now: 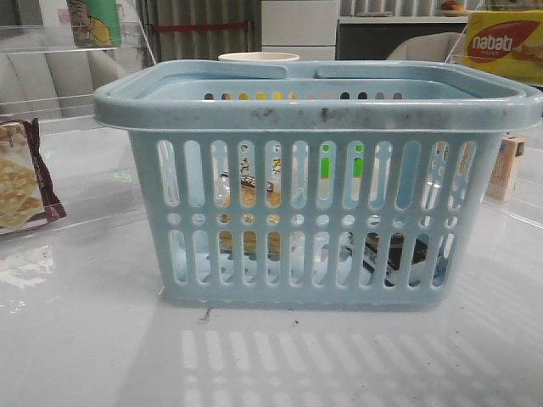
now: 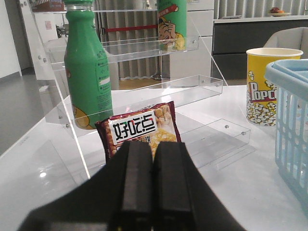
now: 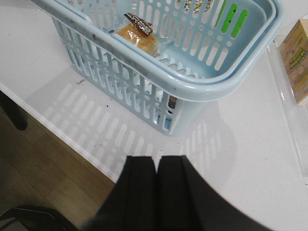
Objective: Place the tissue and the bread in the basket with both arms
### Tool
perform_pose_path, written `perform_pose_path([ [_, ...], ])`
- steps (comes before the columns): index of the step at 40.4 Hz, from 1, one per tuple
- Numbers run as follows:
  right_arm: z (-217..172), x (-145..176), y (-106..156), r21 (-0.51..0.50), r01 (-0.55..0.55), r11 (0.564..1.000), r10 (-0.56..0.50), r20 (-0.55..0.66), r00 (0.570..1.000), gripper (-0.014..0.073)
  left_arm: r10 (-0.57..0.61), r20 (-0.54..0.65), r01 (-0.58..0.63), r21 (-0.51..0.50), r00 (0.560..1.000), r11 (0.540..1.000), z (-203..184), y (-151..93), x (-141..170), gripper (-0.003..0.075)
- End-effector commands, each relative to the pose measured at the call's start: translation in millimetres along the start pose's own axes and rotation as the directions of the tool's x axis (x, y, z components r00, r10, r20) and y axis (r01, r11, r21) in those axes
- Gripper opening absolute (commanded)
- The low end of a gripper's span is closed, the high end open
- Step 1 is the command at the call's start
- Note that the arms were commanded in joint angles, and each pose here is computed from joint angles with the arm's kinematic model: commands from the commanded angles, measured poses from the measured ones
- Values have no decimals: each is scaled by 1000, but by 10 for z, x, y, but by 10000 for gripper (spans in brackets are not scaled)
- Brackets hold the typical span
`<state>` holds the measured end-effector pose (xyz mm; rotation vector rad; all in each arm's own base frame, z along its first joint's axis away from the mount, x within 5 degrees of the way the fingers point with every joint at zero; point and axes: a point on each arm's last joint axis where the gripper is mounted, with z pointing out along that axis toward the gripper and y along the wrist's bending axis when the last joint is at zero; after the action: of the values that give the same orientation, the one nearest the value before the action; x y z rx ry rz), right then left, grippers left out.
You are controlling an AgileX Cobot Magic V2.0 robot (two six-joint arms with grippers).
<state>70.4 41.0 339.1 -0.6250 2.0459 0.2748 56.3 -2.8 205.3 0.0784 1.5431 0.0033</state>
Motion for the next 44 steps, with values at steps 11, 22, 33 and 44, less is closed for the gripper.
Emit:
perform_pose_path([
  [11, -54, -85, -18, 24, 14, 1000, -17, 90, 996, 55, -17, 113, 17, 1, 993, 1000, -22, 3, -104, 91],
  [22, -2, 343, -178, 296, -120, 948, 21, 316, 949, 55, -17, 113, 17, 1, 993, 1000, -22, 3, -104, 91],
  [33, 215, 994, -187, 451, -212, 867, -39, 486, 873, 55, -17, 113, 17, 1, 993, 1000, -22, 3, -104, 91],
  [44, 437, 1353, -193, 455, -284, 844, -21, 557, 830, 55, -17, 113, 17, 1, 993, 1000, -22, 3, -104, 91],
])
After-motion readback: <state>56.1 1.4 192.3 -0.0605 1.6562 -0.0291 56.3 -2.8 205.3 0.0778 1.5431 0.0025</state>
